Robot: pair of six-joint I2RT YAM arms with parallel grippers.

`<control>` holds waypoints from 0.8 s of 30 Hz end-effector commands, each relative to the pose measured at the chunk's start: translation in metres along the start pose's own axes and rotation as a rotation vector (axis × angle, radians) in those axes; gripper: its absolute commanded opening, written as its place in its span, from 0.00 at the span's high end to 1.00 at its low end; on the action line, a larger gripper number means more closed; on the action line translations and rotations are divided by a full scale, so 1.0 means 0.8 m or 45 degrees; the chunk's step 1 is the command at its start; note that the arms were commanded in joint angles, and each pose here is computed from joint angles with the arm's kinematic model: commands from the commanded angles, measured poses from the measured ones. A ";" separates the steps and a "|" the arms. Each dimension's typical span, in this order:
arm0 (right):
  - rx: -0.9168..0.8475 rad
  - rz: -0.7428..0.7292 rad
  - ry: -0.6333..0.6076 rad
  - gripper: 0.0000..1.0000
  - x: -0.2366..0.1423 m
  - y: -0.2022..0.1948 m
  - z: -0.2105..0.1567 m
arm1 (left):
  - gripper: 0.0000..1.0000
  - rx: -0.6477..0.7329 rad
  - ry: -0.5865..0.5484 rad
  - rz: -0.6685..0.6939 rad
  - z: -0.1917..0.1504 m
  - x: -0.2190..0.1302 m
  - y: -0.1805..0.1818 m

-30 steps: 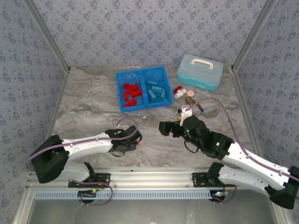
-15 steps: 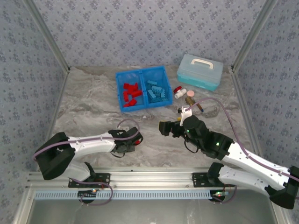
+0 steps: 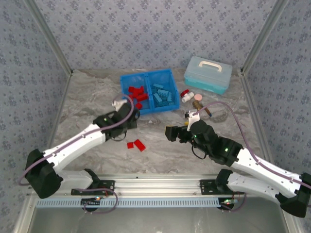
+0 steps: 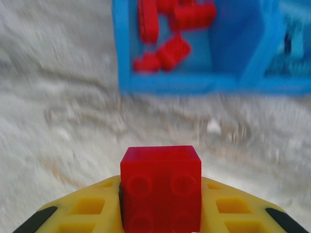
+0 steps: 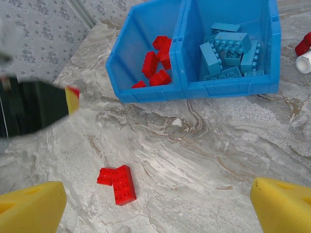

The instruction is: Sort the legos into containers by color

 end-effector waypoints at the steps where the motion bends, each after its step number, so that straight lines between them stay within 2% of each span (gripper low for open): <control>1: 0.023 -0.013 -0.022 0.00 -0.003 -0.002 0.004 | 0.71 0.091 -0.076 0.044 0.055 0.020 0.002; 4: 0.020 -0.015 -0.019 0.00 -0.007 -0.003 0.005 | 0.71 0.116 -0.052 0.045 0.091 0.050 -0.009; 9: 0.070 -0.017 -0.034 0.00 -0.013 -0.007 0.004 | 0.71 0.182 0.045 0.035 0.120 0.107 -0.040; 17: 0.076 -0.027 -0.042 0.00 -0.030 -0.010 0.010 | 0.70 0.127 0.208 0.020 0.114 0.185 -0.058; 24: 0.090 -0.021 -0.072 0.00 -0.038 -0.014 0.012 | 0.58 0.134 0.246 0.006 0.107 0.204 -0.065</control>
Point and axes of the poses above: each hand's point on the last joint's axis, 136 mm out from that joint toward the fingers, its own x axis out along the fingers, its own y axis along the line the jaws close on, z = x × y, the point moved 4 cm from there along -x, back along the fingers, and after that the axes turned 6 degrees about x, right-handed, at the moved point
